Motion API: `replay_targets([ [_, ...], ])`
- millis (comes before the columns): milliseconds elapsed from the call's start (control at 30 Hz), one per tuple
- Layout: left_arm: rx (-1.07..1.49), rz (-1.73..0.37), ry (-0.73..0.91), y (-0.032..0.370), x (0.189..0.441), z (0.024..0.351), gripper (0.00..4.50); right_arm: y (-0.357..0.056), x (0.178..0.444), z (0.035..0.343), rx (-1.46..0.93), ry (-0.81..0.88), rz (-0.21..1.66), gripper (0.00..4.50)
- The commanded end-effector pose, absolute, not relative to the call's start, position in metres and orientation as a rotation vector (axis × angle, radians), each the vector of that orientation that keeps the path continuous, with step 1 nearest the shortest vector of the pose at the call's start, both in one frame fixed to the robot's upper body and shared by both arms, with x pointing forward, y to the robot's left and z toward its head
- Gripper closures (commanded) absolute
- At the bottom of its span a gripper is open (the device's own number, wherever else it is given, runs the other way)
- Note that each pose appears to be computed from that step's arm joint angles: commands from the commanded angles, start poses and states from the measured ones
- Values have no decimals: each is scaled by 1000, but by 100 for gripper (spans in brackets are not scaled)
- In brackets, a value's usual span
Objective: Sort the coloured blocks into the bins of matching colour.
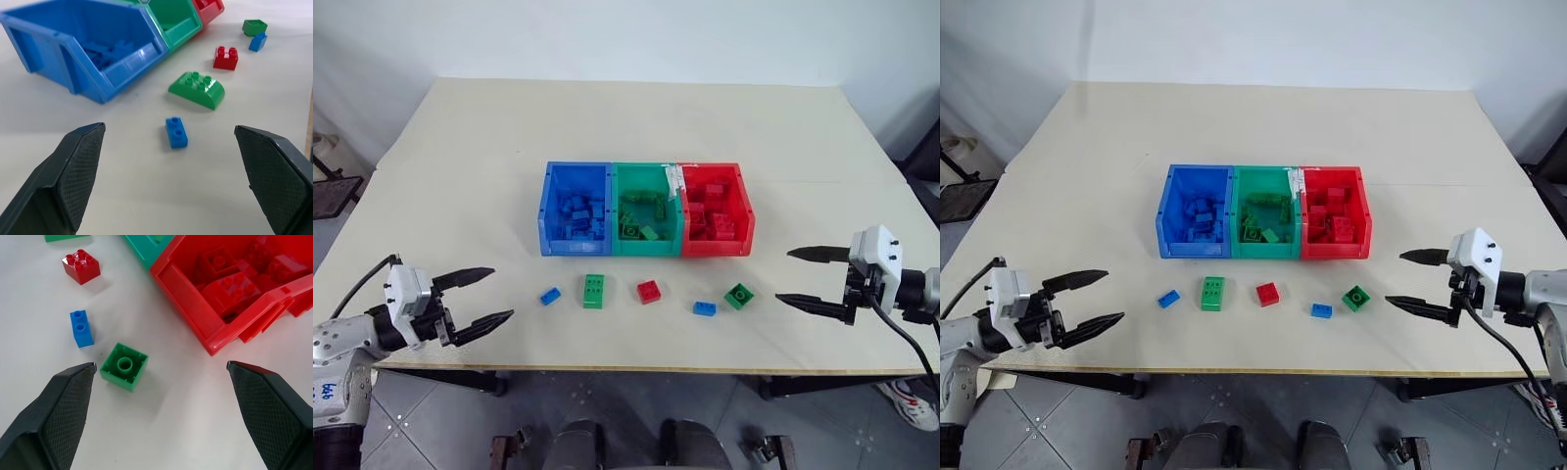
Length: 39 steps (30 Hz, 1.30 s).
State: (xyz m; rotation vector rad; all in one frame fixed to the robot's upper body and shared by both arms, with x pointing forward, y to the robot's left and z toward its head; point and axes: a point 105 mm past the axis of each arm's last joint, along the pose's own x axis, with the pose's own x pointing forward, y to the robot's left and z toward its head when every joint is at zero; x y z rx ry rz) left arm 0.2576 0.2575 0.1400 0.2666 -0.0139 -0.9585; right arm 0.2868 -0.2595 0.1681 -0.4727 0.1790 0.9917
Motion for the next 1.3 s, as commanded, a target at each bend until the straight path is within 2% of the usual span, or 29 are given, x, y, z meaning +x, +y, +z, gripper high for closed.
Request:
replay_targets([
  [33,283,-958,-52,254,260,149,0,-258,288,178,-501,144,988,3],
  [300,228,-874,-43,253,277,155,0,-256,288,176,-504,164,989,3],
  [433,253,-919,-55,247,278,156,0,-267,282,176,-519,203,972,3],
  [567,269,-949,-25,244,283,149,0,-297,264,174,-561,306,936,3],
  [800,271,-1011,-17,241,277,145,0,-303,254,169,-584,386,947,3],
  [1033,258,-1028,38,246,263,136,0,-276,265,148,-573,440,1021,3],
  [1300,222,-1079,54,247,239,131,0,-234,310,119,-564,394,1109,3],
])
